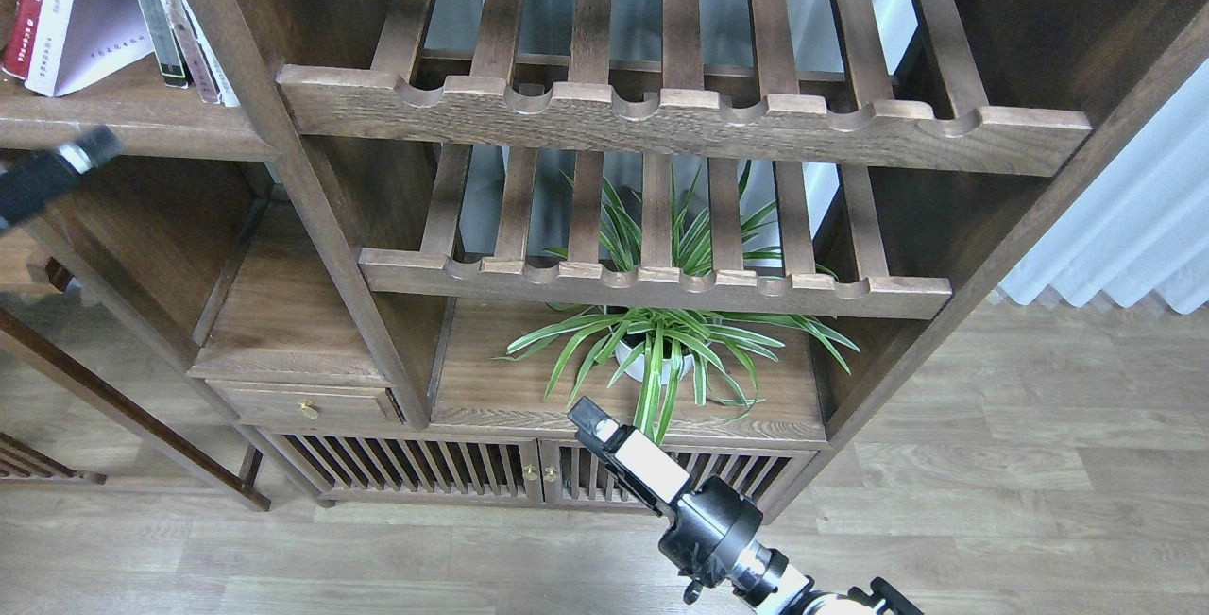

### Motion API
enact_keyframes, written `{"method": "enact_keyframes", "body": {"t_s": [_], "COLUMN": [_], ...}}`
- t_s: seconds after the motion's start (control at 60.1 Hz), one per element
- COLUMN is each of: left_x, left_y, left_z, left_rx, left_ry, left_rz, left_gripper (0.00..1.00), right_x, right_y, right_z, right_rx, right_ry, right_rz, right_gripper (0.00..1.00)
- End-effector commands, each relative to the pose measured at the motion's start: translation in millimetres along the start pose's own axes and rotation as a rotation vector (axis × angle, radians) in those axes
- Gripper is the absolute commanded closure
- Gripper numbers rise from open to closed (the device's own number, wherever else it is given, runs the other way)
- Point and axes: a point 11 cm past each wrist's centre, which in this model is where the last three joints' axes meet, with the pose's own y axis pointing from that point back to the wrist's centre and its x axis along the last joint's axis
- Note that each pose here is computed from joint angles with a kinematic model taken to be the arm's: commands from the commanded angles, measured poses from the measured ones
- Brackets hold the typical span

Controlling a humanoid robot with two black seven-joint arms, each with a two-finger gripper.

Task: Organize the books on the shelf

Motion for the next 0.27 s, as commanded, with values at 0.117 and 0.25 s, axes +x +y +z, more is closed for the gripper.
{"method": "enact_keyframes", "body": {"t_s": [0.117, 0.25], "left_x": [14, 17], "left_y": [-12, -18], "left_z": [-65, -87], "left_rx": [0.015, 0.016], "left_ry": [0.179, 0.241], "left_rz": [-0.001, 0.0], "left_gripper": [0.44, 0.41], "right_x": [1, 2], "right_y": [1, 1], "right_z": [-4, -5], "right_rx": [0.012, 0.015], "right_ry": [0.003, 0.0], "right_rz": [0.004, 0.007], "right_gripper": [0.0, 0.0]}}
